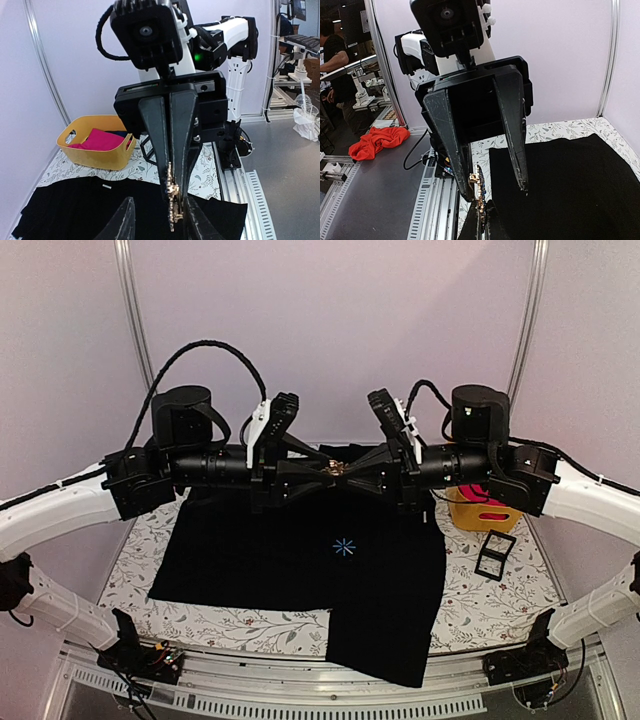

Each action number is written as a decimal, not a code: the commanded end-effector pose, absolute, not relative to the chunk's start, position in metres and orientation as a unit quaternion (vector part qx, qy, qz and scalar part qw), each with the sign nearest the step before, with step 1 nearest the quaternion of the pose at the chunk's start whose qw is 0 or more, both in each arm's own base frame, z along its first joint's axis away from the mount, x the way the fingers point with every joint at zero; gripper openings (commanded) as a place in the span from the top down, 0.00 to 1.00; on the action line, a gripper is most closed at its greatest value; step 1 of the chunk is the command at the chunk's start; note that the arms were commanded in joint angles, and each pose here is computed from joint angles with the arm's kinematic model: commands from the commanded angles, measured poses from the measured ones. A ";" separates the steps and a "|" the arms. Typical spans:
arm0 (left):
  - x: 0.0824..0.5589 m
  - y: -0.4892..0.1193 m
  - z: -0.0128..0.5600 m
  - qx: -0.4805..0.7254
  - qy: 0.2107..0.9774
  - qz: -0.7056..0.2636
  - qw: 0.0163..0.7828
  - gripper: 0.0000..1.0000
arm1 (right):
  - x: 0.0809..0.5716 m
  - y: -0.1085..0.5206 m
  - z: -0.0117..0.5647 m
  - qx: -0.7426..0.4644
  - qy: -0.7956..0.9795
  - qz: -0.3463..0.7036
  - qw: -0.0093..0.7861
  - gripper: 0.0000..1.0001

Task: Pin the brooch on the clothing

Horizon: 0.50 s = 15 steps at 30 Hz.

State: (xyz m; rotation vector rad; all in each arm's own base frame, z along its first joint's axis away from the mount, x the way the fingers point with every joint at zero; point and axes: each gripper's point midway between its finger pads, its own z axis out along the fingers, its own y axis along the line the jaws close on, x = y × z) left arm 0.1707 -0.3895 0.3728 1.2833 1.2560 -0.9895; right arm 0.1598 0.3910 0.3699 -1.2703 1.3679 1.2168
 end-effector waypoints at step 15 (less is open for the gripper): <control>0.178 -0.393 0.378 0.519 0.541 -0.388 0.537 0.82 | 0.155 0.388 0.376 -0.512 0.543 0.493 0.447 1.00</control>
